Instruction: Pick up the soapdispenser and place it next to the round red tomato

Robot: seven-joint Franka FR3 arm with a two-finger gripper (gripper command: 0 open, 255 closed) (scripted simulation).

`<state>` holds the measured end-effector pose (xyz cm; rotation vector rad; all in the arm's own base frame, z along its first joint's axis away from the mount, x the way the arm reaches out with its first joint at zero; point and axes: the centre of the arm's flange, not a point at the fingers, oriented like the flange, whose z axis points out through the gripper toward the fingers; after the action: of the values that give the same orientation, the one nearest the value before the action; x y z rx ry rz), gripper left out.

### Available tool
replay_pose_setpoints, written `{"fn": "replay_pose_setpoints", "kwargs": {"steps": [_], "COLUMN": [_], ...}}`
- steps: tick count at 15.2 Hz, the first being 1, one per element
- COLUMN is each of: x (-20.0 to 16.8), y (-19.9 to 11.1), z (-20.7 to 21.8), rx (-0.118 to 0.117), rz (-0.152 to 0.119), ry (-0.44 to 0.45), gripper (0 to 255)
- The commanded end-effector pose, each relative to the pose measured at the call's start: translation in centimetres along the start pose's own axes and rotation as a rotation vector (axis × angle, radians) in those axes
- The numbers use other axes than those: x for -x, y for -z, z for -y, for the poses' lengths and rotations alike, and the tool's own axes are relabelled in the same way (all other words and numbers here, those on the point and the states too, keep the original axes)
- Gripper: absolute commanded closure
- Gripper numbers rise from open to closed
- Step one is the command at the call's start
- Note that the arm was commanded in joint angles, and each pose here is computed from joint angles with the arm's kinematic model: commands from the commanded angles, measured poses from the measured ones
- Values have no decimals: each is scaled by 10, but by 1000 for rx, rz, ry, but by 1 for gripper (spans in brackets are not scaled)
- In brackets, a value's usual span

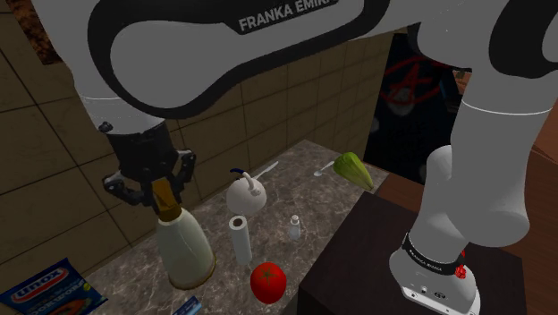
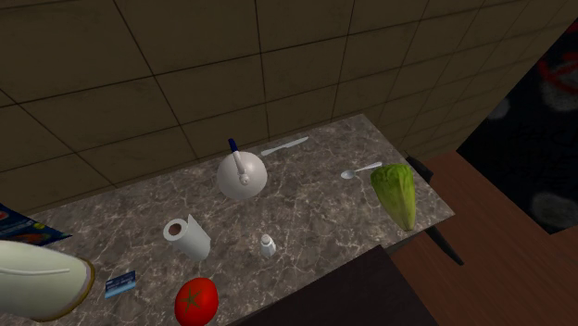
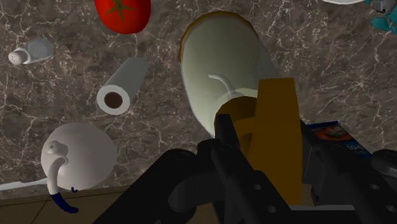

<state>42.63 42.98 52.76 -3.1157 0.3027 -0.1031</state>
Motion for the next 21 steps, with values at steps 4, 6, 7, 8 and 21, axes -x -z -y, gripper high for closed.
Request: {"fn": "replay_pose_setpoints", "kwargs": {"steps": [4,6,7,8,21], "x": [3,3,4,4,8], "y": [-26,-36,-42,-47,-116], "z": [-1,-1,-1,-1,-2], "rx": [-1,-1,-1,-1,-1], "rz": [-1,-1,-1,-1,-1], "ry": [0,0,0,0,0], "gripper": [255,255,255,255,255]}}
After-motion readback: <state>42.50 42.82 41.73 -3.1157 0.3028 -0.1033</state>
